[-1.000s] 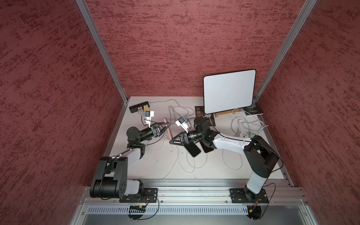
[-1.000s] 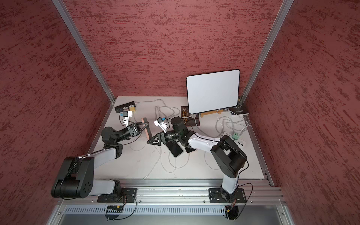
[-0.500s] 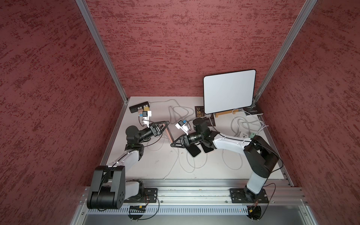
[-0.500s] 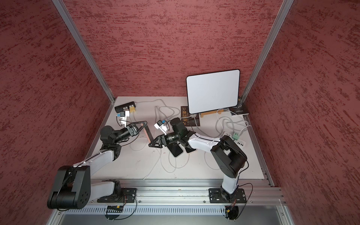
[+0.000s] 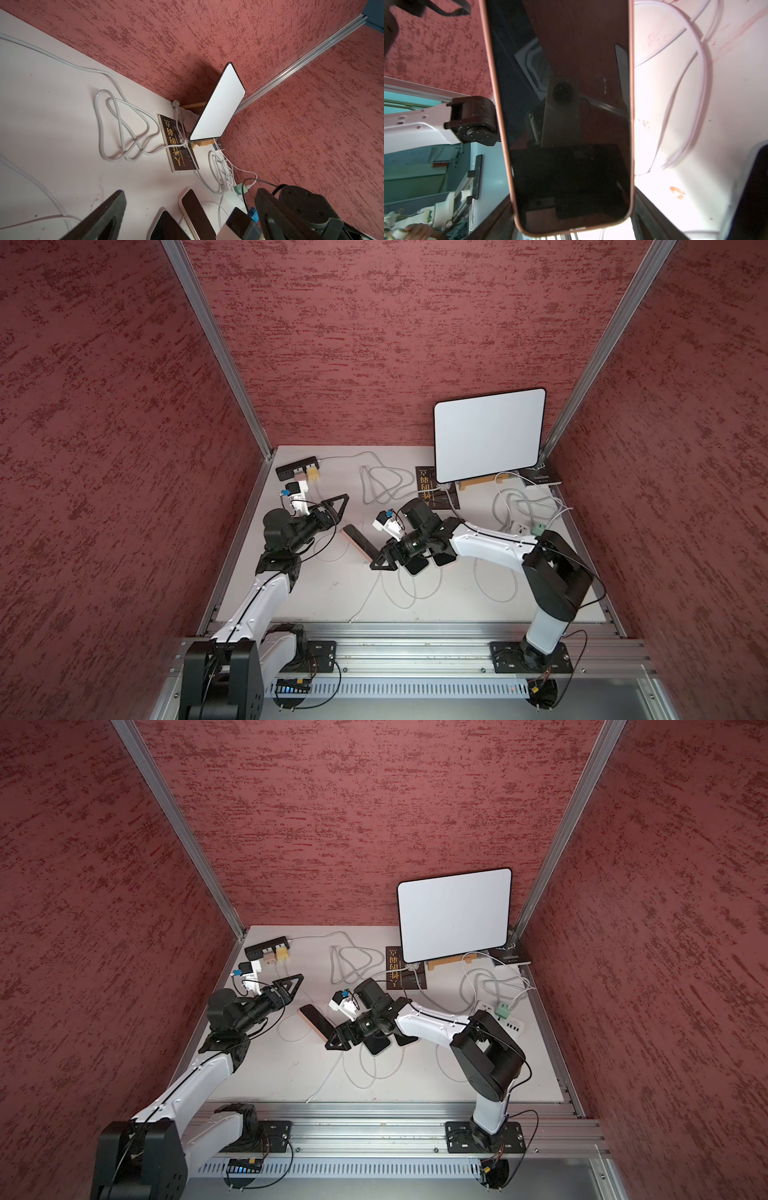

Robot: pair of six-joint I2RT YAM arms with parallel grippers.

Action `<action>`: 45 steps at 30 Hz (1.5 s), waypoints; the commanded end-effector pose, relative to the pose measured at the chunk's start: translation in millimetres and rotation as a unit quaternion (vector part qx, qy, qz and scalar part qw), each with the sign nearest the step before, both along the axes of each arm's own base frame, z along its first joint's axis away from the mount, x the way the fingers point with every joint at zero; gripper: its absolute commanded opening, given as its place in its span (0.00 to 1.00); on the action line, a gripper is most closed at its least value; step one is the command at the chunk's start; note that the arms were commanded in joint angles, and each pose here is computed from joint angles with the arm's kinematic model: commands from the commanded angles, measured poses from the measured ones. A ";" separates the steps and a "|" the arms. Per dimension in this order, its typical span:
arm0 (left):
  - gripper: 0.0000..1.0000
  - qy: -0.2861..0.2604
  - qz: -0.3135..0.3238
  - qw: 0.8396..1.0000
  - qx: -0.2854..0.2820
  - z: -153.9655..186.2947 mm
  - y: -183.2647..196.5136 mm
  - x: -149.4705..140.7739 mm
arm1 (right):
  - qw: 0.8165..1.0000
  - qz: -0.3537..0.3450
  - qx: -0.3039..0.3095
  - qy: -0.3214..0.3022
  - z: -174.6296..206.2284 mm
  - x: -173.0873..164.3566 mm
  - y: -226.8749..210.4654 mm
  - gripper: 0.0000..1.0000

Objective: Unplug the charging cable from the phone
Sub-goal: Place the phone at the center of the board.

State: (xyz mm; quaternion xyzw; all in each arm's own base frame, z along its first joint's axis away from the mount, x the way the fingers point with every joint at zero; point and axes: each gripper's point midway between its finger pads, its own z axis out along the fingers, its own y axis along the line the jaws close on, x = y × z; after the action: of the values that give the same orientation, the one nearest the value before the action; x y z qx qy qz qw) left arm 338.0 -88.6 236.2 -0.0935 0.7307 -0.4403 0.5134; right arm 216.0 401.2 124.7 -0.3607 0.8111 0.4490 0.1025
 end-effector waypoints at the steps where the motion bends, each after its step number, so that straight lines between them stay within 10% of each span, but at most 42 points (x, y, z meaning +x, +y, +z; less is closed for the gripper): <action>1: 1.00 0.007 0.045 0.999 0.016 -4.7 16.3 1.9 | 0.998 0.021 -0.016 -0.061 6.1 1.2 4.8 0.25; 19: 1.00 0.022 0.073 0.997 0.016 -13.6 29.0 0.5 | 0.980 0.045 -0.107 -0.161 -31.3 -13.4 16.4 0.14; 37: 1.00 0.014 0.109 0.992 0.061 -16.6 42.7 0.7 | 0.964 0.048 -0.176 -0.192 -87.2 -16.4 0.4 0.36; 41: 1.00 0.013 0.115 0.990 0.081 -16.6 46.2 1.5 | 0.965 0.048 -0.178 -0.188 -89.8 -17.2 -0.4 0.51; 45: 1.00 0.013 0.126 0.986 0.104 -16.4 51.7 2.7 | 0.967 0.044 -0.170 -0.185 -79.7 -18.9 0.5 0.95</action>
State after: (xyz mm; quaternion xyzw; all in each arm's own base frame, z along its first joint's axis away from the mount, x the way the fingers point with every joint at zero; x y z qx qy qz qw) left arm 338.8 -46.0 212.0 -0.1460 0.7594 -0.3242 0.5449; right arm 195.9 399.0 37.4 -0.4860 0.8279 0.2336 0.1543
